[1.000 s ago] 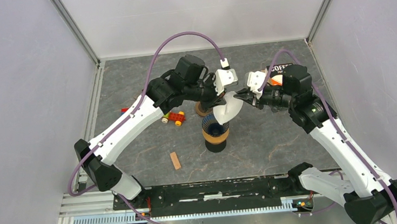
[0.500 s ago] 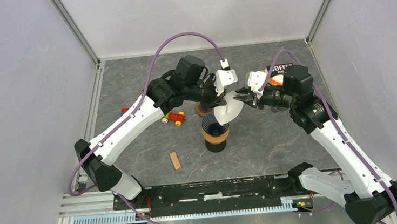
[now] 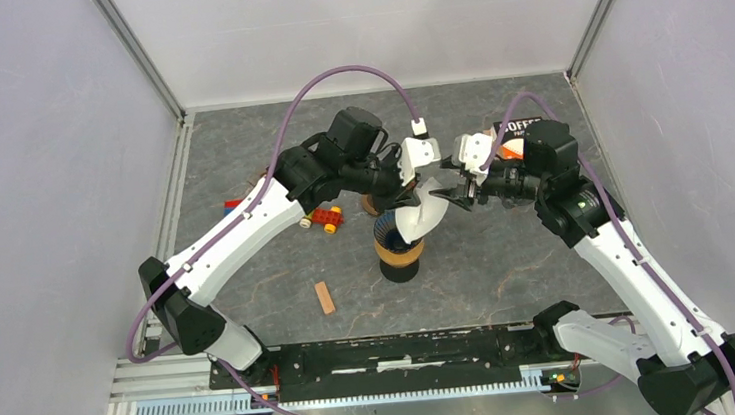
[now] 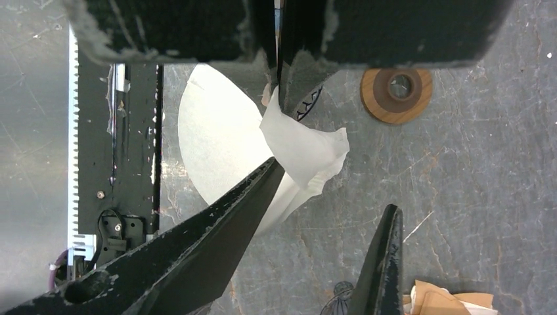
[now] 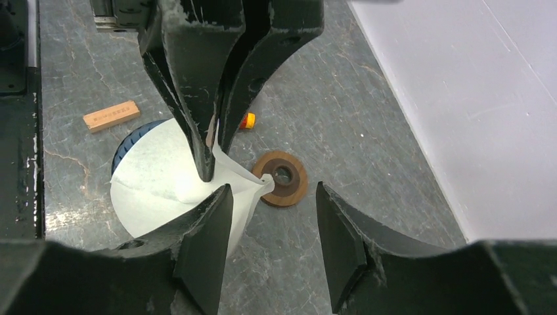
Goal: Place the coffee filter in the dripper
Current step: Pick up the coffee filter from the coffee filter holder.
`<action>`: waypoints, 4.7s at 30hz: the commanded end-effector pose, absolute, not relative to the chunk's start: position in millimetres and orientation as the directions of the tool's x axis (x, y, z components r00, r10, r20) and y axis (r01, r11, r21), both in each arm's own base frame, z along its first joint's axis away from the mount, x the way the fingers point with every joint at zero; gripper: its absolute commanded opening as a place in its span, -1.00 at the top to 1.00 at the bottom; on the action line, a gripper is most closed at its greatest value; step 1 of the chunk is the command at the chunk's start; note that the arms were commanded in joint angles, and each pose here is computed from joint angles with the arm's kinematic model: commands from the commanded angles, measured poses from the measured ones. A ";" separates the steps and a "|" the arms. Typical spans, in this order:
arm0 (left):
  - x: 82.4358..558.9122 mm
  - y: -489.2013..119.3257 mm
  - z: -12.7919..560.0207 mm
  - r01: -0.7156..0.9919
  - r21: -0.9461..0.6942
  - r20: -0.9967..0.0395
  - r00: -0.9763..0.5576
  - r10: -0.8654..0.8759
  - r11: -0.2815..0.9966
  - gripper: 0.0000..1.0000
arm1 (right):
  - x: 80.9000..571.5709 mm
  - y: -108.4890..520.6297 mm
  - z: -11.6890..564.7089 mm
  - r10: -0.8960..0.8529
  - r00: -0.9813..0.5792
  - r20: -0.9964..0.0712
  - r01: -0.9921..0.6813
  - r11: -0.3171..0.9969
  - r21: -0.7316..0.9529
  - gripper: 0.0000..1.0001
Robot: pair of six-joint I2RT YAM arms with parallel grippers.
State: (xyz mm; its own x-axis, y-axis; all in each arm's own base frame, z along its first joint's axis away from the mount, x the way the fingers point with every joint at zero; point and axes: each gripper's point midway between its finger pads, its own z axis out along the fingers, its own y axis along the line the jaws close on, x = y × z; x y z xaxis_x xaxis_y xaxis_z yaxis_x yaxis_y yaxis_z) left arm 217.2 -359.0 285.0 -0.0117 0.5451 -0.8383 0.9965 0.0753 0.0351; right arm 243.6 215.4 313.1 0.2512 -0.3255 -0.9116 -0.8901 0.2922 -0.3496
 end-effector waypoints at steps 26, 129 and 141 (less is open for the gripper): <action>224.0 -358.6 293.0 0.991 0.101 -0.830 0.032 0.556 0.093 0.96 | 229.6 222.8 322.4 -0.287 0.318 -0.903 -0.902 0.202 -0.382 0.79; 319.3 -338.5 317.8 0.697 0.128 -0.912 -0.196 0.360 0.705 0.46 | 300.9 221.4 334.6 -0.107 -0.079 -0.991 -0.797 0.604 -0.002 1.00; 291.8 -336.0 336.7 0.787 0.129 -0.916 -0.138 0.377 0.603 -0.46 | 301.4 225.1 333.3 -0.100 -0.102 -0.990 -0.805 0.593 0.022 1.00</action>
